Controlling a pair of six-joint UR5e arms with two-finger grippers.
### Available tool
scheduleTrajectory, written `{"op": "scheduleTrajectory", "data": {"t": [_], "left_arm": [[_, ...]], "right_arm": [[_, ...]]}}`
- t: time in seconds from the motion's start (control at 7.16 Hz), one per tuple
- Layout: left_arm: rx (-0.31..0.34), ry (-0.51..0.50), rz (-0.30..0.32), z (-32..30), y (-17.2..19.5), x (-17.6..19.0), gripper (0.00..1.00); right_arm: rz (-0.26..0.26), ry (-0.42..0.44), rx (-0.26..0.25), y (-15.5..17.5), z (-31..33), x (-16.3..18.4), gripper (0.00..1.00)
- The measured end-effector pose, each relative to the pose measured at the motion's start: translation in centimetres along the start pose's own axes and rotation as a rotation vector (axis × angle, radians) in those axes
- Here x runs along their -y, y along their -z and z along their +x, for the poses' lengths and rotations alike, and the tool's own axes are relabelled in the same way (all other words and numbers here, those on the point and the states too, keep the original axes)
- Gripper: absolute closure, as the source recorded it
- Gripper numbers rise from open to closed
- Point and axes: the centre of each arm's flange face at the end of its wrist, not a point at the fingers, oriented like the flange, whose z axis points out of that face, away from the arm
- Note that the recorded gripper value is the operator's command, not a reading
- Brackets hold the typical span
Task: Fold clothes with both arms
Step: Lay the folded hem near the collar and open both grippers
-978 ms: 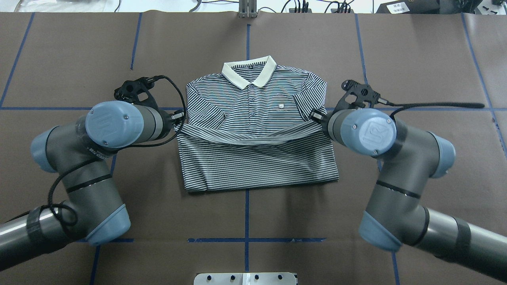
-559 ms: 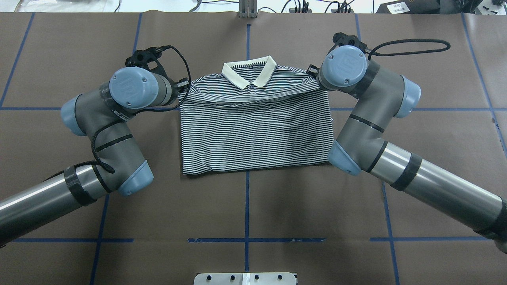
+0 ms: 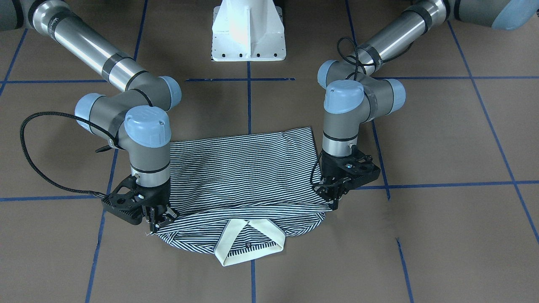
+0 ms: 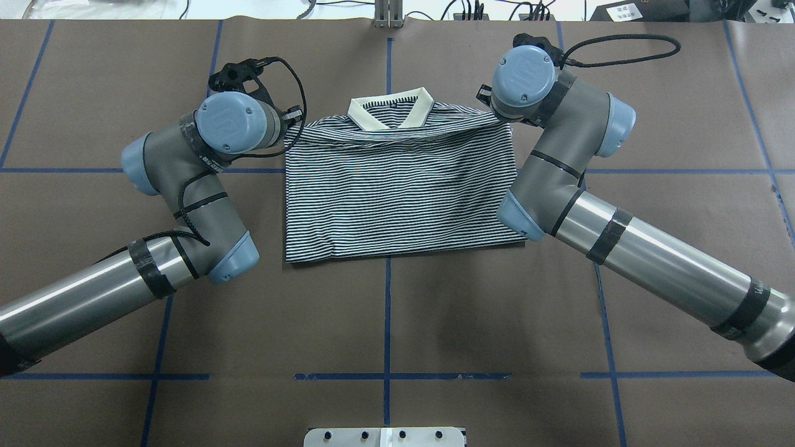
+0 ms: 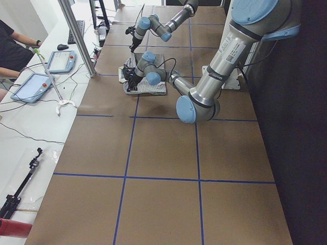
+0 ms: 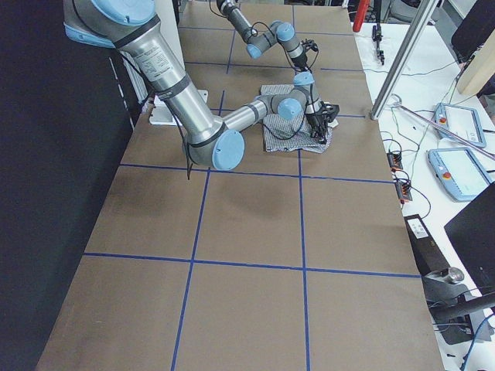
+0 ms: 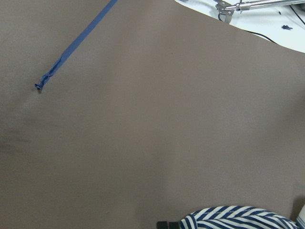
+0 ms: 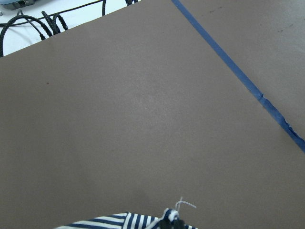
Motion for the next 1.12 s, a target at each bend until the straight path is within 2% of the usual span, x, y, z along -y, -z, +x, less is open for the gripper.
{"op": "scheduleTrajectory", "data": {"t": [0.14, 0.28, 0.56, 0.84, 0.98, 1.12], "left_arm": [[-0.003, 0.001, 0.001, 0.2, 0.0, 0.0, 0.99], [-0.005, 0.002, 0.002, 0.2, -0.3, 0.0, 0.91], [-0.016, 0.002, -0.001, -0.1, -1.0, -0.3, 0.85], [-0.051, 0.004, -0.006, -0.4, -1.0, -0.4, 0.74], [-0.089, 0.006, -0.016, -0.6, -0.9, -0.5, 0.63], [-0.127, 0.008, -0.04, -0.7, -0.5, -0.5, 0.6]], "right_arm": [[-0.001, 0.006, -0.008, -0.4, 0.1, -0.1, 1.0], [-0.002, 0.01, -0.009, -0.5, 0.1, -0.2, 1.0], [-0.003, 0.014, -0.006, -0.4, -0.2, -0.5, 0.98], [0.0, 0.016, -0.009, -0.5, -0.1, -0.5, 0.97], [0.002, 0.016, -0.013, -0.7, -0.1, -0.5, 0.75], [0.003, 0.016, -0.014, -0.8, -0.1, -0.5, 0.64]]}}
